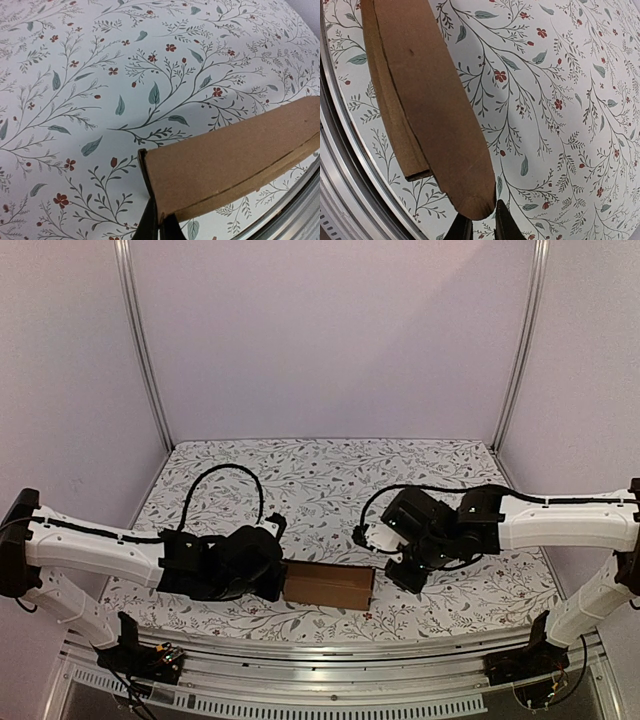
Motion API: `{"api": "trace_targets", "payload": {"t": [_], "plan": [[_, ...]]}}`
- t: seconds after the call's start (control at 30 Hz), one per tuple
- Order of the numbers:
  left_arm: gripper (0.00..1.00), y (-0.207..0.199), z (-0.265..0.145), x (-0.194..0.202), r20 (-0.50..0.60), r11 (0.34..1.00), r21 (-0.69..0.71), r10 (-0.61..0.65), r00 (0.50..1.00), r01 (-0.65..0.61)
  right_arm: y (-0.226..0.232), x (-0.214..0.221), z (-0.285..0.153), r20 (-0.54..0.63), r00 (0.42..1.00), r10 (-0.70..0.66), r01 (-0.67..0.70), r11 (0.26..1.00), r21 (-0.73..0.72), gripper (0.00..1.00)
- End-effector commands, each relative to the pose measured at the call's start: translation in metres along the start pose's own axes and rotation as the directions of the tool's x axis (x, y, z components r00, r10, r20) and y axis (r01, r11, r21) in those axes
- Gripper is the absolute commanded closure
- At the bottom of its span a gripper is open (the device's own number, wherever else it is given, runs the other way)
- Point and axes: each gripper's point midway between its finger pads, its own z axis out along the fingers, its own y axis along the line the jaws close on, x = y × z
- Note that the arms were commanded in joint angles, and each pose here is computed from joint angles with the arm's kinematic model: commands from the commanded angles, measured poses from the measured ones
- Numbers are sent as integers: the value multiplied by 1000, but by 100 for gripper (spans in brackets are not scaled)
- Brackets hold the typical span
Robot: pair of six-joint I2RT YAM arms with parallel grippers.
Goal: Fold the paper box
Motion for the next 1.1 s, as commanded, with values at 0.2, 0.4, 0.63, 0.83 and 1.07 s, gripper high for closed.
{"api": "trace_targets", "payload": {"t": [0.2,0.4,0.63,0.83,1.07], "plan": [[100,6,5,47,-170,998,-7,57,984,-59,-1,-18,-2,40,999,20,-21,1000,18,100],[100,5,6,45,-169,999,-12,46,985,-49,3,-26,-7,66,995,76,-76,997,-8,100],[100,5,5,41,-165,997,-45,59,985,-67,15,-34,-11,69,978,197,-191,977,-93,100],[100,5,7,42,-166,995,-63,64,984,-76,27,-44,-13,64,944,323,-307,935,-178,100],[100,5,10,44,-171,992,-83,75,982,-90,39,-45,-3,20,912,410,-394,888,-237,100]]}}
